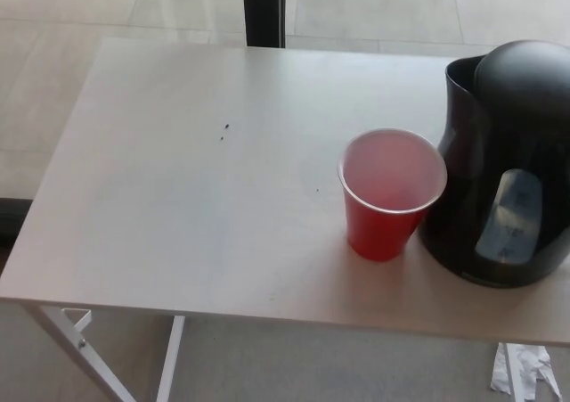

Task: The robot uses its right hand to lift up a kettle kept on the middle of the desk by its handle and tilt it into a glass kept next to it to pour out water

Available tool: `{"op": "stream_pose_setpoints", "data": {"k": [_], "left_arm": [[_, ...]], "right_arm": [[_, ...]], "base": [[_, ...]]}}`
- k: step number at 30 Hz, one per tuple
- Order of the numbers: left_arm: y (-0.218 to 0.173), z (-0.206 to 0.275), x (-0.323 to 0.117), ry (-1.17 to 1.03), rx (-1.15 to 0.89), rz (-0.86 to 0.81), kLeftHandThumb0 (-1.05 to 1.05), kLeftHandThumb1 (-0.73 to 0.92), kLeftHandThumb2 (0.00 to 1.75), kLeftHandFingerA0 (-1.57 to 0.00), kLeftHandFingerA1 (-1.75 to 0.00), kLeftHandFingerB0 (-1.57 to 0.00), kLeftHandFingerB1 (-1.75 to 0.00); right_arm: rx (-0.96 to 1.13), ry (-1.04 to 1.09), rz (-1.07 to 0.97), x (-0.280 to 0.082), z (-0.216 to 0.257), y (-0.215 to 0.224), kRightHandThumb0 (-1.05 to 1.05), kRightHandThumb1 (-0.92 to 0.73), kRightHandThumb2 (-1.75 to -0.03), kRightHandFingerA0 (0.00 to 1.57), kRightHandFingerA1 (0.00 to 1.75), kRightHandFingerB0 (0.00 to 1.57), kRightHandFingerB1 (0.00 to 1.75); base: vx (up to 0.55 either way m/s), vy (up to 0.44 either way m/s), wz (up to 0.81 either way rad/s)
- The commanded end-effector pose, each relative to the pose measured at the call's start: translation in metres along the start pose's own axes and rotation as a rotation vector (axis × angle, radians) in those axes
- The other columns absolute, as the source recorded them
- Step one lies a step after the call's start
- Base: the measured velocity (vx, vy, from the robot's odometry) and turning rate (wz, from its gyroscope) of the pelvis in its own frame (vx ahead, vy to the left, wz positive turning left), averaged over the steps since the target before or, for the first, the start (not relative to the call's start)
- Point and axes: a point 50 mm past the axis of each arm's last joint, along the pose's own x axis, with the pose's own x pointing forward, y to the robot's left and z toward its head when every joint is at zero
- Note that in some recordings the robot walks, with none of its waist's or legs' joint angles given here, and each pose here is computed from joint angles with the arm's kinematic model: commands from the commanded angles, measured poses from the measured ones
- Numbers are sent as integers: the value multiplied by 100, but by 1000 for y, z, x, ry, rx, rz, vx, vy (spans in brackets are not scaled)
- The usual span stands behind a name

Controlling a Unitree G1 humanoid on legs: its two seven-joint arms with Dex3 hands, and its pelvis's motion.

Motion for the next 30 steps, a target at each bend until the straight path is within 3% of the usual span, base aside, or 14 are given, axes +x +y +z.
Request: {"op": "stream_pose_setpoints", "data": {"k": [1, 4, 5, 6, 8, 10, 15, 16, 17, 22, 24, 25, 28, 30], "left_arm": [[27, 17, 1, -68, -210, 68, -68, 50, 57, -85, -62, -73, -54], [28, 17, 1, -65, -222, 57, -74, 47, 57, -84, -62, -71, -55], [28, 17, 1, -72, -213, 56, -72, 51, 56, -80, -61, -71, -55], [28, 17, 1, -78, -211, 53, -74, 52, 57, -76, -61, -71, -55], [29, 16, 0, -79, -209, 50, -74, 53, 57, -72, -59, -66, -55], [30, 15, 1, -57, -197, 49, -73, 58, 58, -69, -58, -60, -53], [29, 15, 1, -52, -199, 38, -74, 58, 58, -72, -60, -60, -54], [28, 14, 1, -48, -195, 39, -75, 59, 58, -69, -58, -58, -52], [28, 14, 1, -43, -189, 40, -75, 59, 59, -70, -57, -58, -51], [26, 13, 1, -57, -172, 28, -75, 61, 59, -70, -59, -55, -53], [27, 15, 1, -64, -151, 20, -75, 63, 59, -69, -60, -50, -54], [27, 16, 1, -69, -143, 16, -75, 63, 59, -69, -60, -50, -54], [25, 14, 1, -66, -159, 15, -76, 62, 59, -69, -59, -53, -54], [26, 14, 1, -62, -163, 12, -76, 62, 59, -65, -57, -52, -52]], "right_arm": [[227, -134, -120, 1, 30, -40, -56, -42, -83, 119, 144, 30, 50], [231, -109, -113, 3, 30, -43, -59, -57, -62, 103, 168, 30, 33], [299, -115, -103, 3, 34, -45, -61, -60, -58, 76, 89, 28, 30], [367, -120, -104, 3, 37, -48, -60, -60, -59, 54, 52, 29, 30], [451, -129, -110, 2, 39, -51, -65, -61, -59, 45, 43, 28, 31], [520, -178, -124, 3, 56, -61, -87, -56, -88, 47, 53, 21, 41], [608, -324, -75, 2, 95, -60, -66, -57, -58, 55, 47, 39, 33], [596, -349, -57, 0, 103, -58, -66, -46, -83, 55, 58, 35, 46], [587, -397, -11, -3, 113, -55, -63, -58, -58, 56, 47, 39, 33], [578, -536, 105, -14, 163, -38, -71, -42, -81, 58, 55, 33, 44], [514, -619, 183, -25, 199, -24, -73, -52, -57, 98, 51, 37, 36], [409, -685, 302, -39, 231, -12, -74, -54, -58, 81, 45, 31, 40], [292, -715, 387, -50, 254, -1, -75, -55, -58, 85, 54, 22, 32], [272, -721, 505, -60, 268, 7, -69, -44, -79, 35, 50, 12, 39]], "base": [[0, 0, 0], [0, 0, 0], [0, 0, 0], [0, 0, 0], [0, 0, 0], [0, 0, 0], [0, 0, 0], [0, 0, 0], [0, 0, 0], [0, 0, 0], [0, 0, 0], [0, 0, 0], [0, 0, 0], [0, 0, 0]]}}
